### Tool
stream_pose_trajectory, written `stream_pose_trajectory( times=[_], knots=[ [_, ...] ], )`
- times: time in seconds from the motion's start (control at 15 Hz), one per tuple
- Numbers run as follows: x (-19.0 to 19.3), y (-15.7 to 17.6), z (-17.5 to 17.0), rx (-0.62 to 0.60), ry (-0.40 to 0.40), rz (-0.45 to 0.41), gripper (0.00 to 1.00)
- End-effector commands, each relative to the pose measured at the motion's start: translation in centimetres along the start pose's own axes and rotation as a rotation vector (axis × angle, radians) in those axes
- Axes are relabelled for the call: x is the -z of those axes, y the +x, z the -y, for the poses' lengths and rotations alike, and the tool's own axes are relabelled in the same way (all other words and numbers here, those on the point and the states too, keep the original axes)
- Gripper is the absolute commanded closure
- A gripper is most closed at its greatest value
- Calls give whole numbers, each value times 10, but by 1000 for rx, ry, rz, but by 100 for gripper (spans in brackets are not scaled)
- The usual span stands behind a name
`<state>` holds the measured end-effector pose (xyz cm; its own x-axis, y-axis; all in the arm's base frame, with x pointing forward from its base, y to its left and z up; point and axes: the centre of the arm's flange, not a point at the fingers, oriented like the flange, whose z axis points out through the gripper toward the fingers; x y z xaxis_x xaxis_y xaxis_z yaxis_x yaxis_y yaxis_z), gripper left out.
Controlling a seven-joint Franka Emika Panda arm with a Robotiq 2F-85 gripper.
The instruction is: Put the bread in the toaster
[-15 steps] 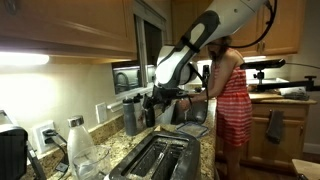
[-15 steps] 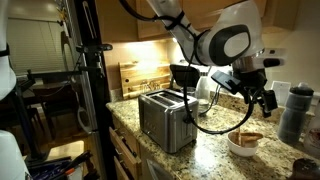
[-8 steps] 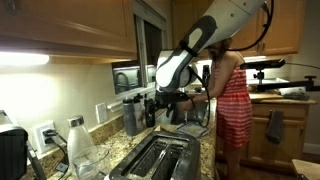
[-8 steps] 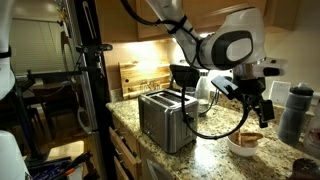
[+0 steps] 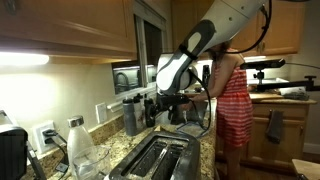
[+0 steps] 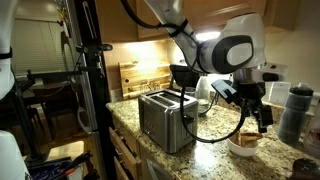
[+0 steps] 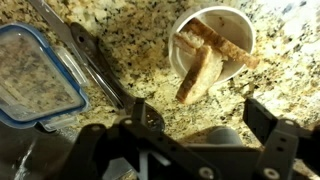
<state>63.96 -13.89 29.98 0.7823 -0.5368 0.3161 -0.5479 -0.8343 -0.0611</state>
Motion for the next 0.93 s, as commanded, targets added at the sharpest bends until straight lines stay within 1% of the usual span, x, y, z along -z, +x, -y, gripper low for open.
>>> stream_pose_trajectory(
  times=[0.0,0.2,0.27,0.33,0.4,0.53,0.6,0.87],
  knots=[
    [-6,-4,2,-29,-25,14,0],
    [-17,-8,0,-31,-35,25,0],
    [-20,-10,0,-31,-38,30,5],
    [-23,-11,-1,-32,-41,33,22],
    [-25,-11,-1,-34,-44,36,25],
    [-29,-13,-1,-34,-47,41,37],
    [-30,-13,-1,-34,-48,41,46],
    [-30,-13,-1,-31,-47,41,70]
  ],
)
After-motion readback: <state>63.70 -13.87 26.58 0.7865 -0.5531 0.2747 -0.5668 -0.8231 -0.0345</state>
